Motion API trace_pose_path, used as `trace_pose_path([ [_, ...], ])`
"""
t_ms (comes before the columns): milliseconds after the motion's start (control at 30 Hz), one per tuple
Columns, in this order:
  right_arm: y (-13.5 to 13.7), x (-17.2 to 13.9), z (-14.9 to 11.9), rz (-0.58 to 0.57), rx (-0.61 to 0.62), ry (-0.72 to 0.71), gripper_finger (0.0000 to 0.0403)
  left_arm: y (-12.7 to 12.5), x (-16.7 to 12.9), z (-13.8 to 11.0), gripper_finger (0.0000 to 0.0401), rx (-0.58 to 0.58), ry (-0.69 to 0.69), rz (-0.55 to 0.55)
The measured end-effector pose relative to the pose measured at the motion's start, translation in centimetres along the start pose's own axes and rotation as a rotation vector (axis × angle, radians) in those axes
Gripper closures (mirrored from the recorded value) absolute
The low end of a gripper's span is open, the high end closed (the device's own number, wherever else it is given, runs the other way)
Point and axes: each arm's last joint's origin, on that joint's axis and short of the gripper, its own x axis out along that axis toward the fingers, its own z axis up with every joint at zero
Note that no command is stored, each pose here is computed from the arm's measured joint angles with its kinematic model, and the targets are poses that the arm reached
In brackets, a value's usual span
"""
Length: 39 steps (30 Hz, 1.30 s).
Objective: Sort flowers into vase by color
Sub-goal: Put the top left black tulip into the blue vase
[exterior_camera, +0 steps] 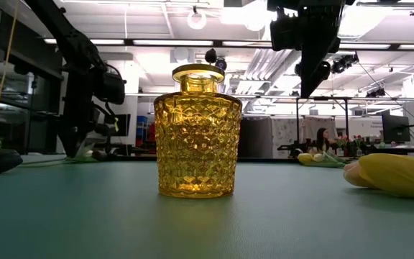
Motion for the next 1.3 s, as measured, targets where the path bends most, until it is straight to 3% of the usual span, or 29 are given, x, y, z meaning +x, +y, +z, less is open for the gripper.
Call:
trace_pose_path([
  [333, 0.0, 0.0, 0.1, -0.019, -0.002, -0.017, 0.0142, 0.4, -0.7, -0.9, 0.0279, 0.102, 0.06, 0.011],
  [467, -0.1, 0.0, 0.3, -0.048, -0.005, -0.043, 0.0142, 0.3, -0.6, -1.0, 0.0258, 0.092, 0.084, -0.014],
  [833, -0.1, 0.0, 0.4, -0.046, -0.006, -0.054, 0.0142, 0.5, -0.4, -1.6, 0.0281, 0.128, 0.169, -0.059],
  [1300, 0.0, 0.0, 0.5, -0.044, -0.007, -0.06, 0.0142, 1.3, 0.7, -3.5, 0.0284, 0.158, 0.25, -0.003],
])
